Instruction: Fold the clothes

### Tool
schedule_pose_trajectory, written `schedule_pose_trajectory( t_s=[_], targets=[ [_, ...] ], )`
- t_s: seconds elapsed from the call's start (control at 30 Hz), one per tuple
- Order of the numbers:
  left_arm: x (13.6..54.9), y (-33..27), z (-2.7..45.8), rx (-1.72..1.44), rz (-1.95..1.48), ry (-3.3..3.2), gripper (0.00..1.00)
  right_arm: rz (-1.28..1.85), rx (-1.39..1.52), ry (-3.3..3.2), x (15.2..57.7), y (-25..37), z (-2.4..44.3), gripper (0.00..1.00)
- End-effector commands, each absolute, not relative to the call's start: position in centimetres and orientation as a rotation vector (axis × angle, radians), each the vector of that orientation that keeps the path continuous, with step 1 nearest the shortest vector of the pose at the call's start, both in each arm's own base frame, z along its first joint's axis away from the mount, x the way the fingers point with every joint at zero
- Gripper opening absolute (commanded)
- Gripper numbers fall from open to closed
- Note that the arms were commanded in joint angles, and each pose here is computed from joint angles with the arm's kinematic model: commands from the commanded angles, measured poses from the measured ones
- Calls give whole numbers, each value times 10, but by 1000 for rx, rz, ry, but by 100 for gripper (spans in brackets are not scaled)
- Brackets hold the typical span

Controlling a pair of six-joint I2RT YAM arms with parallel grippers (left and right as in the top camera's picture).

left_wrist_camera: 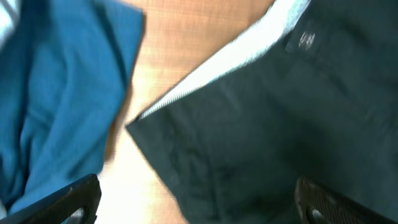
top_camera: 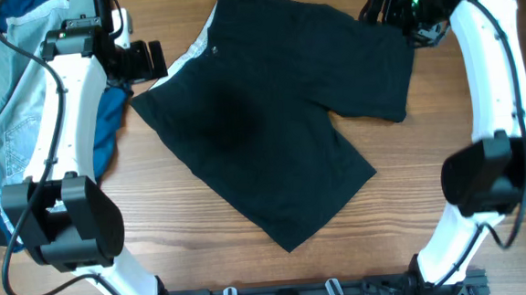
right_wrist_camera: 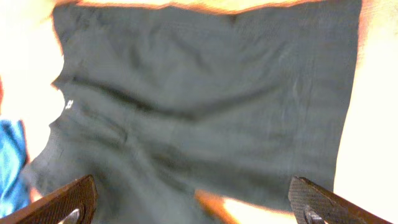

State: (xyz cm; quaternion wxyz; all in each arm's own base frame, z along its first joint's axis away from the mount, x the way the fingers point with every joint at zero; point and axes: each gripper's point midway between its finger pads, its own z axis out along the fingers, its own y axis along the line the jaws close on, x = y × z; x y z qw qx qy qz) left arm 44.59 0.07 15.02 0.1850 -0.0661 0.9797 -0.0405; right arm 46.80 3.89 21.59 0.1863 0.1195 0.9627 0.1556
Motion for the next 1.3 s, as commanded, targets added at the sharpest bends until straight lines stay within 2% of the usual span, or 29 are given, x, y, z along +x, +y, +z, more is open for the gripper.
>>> schedule_pose_trajectory(
  t_s=[0.0,0.13,0.3,0.53,0.57,0.6,0.63,0.67,0.7,0.83,1.07,1.27],
  targets=[
    [436,13,132,-185,-73,2841,100,467,291,2797,444,53,215,100],
    [437,34,132,-329,-67,2822,100,449,261,2957,412,73,187,100],
    [437,69,134,-560,-70,2766,100,269,213,3116,381,90,135,100],
    [435,83,134,-583,-59,2758,100,153,72,3230,341,128,72,96],
    [435,82,134,-565,-57,2761,100,145,42,3246,334,133,66,88],
    [436,81,134,-557,-57,2761,100,139,17,3256,330,136,63,73],
    [436,80,134,-556,-58,2759,100,133,-1,3264,326,139,59,51],
    [436,80,134,-556,-58,2760,100,131,-19,3268,323,143,57,24],
    [436,80,134,-556,-58,2760,100,130,-38,3267,320,146,53,11],
    [434,78,133,-554,-60,2770,100,138,-30,3266,309,150,17,9],
    [436,65,133,-513,-67,2783,100,142,75,3262,306,136,-6,7],
    [437,48,133,-457,-75,2796,100,145,154,3242,307,119,-24,15]
  ],
)
